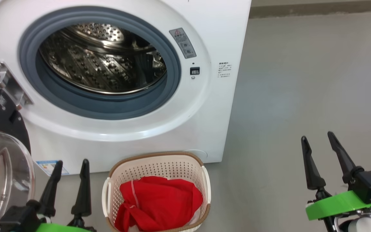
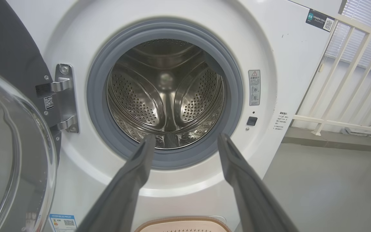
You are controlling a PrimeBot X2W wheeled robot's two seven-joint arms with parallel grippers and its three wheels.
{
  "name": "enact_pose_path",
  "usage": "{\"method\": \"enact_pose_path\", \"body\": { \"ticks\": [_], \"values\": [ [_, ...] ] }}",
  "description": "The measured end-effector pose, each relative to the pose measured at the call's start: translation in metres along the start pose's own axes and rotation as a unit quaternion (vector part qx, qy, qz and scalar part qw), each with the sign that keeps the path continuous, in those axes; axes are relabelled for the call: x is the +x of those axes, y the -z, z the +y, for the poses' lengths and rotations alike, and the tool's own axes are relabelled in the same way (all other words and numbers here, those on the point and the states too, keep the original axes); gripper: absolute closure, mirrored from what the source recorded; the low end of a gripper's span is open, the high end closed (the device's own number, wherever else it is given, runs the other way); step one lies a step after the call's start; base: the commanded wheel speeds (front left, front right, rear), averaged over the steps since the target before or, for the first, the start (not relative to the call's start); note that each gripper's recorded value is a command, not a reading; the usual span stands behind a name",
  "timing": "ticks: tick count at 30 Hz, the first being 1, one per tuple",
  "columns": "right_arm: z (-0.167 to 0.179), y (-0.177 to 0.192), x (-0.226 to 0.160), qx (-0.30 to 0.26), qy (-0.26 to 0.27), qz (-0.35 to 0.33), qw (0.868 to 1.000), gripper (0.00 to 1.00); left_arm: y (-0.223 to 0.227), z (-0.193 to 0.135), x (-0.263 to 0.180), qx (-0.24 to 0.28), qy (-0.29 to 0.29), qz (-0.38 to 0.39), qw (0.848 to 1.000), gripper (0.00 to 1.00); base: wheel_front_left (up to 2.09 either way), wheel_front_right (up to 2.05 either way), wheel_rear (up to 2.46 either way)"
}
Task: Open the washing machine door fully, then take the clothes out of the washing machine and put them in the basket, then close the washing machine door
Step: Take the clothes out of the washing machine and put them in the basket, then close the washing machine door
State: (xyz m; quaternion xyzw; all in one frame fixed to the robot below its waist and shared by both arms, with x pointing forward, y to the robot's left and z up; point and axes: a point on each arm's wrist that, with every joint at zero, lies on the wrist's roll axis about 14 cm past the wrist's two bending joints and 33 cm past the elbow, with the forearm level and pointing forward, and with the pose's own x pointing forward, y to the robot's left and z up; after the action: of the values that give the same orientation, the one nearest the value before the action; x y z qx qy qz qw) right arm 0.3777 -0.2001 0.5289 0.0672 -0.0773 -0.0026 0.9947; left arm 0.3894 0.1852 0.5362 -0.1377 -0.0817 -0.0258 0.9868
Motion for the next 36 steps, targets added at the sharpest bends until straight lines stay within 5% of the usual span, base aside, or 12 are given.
{"method": "enact_pose_path", "body": {
  "ticks": [36],
  "values": [
    [-0.001, -0.008, -0.022, 0.009, 0.005, -0.009, 1.000, 0.00, 0.002, 0.007, -0.023, 0.003, -0.012, 0.023, 1.000, 0.00, -0.30, 0.30, 0.00]
  ]
}}
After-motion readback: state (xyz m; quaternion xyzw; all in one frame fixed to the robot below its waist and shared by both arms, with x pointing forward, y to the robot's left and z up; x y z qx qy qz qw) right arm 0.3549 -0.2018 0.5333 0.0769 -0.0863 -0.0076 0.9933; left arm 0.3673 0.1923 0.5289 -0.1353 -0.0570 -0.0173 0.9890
